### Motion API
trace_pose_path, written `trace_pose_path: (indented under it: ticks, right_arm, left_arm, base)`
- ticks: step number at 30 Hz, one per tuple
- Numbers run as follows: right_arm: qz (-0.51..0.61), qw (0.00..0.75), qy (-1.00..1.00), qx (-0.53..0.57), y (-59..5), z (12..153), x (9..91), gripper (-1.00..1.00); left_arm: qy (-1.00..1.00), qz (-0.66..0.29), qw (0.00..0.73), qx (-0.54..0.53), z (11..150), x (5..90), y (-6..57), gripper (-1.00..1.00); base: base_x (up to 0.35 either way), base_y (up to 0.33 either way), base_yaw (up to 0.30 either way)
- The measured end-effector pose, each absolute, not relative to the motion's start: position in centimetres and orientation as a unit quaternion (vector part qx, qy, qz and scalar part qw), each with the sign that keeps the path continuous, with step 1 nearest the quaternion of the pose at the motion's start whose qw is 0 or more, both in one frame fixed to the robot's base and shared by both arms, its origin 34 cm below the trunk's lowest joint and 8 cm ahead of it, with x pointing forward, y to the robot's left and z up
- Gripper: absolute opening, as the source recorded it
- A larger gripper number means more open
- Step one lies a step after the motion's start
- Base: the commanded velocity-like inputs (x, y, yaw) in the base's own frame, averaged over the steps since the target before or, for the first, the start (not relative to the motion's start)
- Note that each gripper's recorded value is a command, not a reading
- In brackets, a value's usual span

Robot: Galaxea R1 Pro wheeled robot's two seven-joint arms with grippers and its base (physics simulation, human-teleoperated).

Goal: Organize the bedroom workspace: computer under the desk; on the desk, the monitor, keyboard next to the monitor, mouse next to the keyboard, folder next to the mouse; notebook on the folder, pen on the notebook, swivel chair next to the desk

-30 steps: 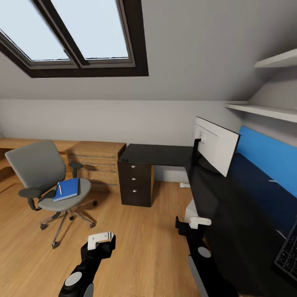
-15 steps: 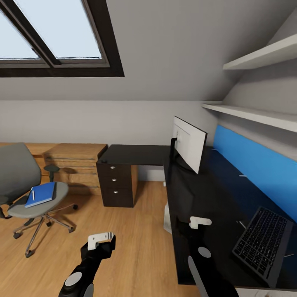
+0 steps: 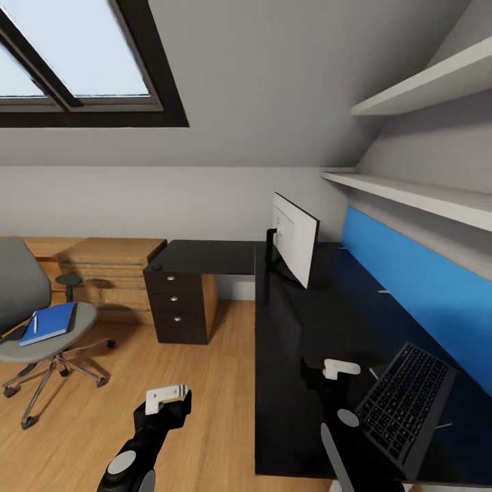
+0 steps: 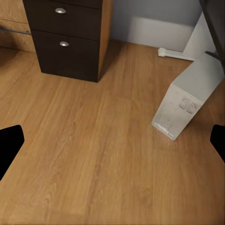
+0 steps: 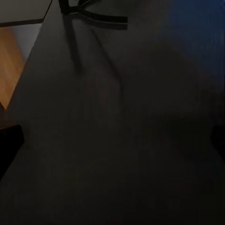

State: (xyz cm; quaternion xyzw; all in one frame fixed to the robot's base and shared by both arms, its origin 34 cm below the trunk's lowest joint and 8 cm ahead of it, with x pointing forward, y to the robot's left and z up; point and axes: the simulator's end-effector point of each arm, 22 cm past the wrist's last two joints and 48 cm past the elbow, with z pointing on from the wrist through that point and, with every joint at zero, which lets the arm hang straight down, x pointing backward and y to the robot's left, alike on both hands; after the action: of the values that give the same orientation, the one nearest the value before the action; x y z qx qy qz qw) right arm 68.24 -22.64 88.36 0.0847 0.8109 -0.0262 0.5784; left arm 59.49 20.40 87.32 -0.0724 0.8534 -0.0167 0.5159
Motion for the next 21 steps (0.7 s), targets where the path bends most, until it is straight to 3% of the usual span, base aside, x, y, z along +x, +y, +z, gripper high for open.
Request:
trace_pose_path:
  ticks: [21]
  right_arm:
    - [-0.116,0.542,0.818,0.158,-36.7,85.1,66.3,1.0]
  left_arm:
    - [0.854,-0.017,0.515,-0.072,87.2,59.5,20.3,1.0]
  base:
    - [0.04,-0.032,0.0]
